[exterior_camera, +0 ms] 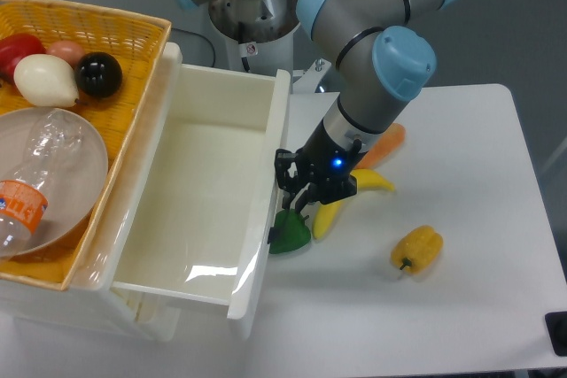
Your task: Slide open the top white drawer
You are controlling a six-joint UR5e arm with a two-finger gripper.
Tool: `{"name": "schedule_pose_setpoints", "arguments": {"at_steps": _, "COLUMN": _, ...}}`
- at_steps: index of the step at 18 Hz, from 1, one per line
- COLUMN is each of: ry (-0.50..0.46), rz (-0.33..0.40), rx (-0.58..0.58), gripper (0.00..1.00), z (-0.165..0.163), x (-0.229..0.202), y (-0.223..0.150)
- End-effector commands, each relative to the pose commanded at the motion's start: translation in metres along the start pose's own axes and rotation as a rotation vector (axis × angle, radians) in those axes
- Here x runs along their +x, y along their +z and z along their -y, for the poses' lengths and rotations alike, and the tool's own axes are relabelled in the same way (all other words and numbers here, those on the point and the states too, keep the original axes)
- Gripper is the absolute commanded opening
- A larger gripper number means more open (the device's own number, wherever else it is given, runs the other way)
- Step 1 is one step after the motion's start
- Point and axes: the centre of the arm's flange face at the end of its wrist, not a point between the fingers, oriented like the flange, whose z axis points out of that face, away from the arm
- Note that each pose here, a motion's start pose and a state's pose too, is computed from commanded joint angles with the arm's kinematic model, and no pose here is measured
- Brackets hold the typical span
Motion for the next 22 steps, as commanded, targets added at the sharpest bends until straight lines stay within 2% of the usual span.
{"name": "schedule_pose_setpoints", "arguments": {"at_steps": 12, "ry": -0.039, "rz": -0.028, "rx": 0.062, "gripper": 0.48, "z": -0.006, "x": -0.016, "y": -0.017}}
{"name": "schedule_pose_setpoints", "arguments": {"at_steps": 15, "ry": -0.042, "rz": -0.017, "rx": 0.074, "gripper": 0.63, "z": -0.008, "x": -0.021, "y": -0.025}}
{"name": "schedule_pose_setpoints", "arguments": {"at_steps": 16, "ry": -0.045, "rz": -0.008, "rx": 0.084, "gripper": 0.77, "z": -0.009, "x": -0.026, "y": -0.031}}
{"name": "schedule_pose_setpoints", "arguments": {"at_steps": 17, "ry": -0.037, "rz": 0.000, "rx": 0.088, "gripper": 0.96, "z": -0.009, "x": -0.026, "y": -0.034}}
{"name": "schedule_pose_setpoints", "arguments": {"at_steps": 18, "ry": -0.031, "rz": 0.005, "rx": 0.094, "gripper": 1.00, "z": -0.008, "x": -0.027, "y": -0.038}}
{"name": "schedule_pose_setpoints", "arguments": {"at_steps": 22, "ry": -0.013, "rz": 0.021, "rx": 0.105, "gripper": 1.00, "z": -0.015, "x": -0.042, "y": -0.048}}
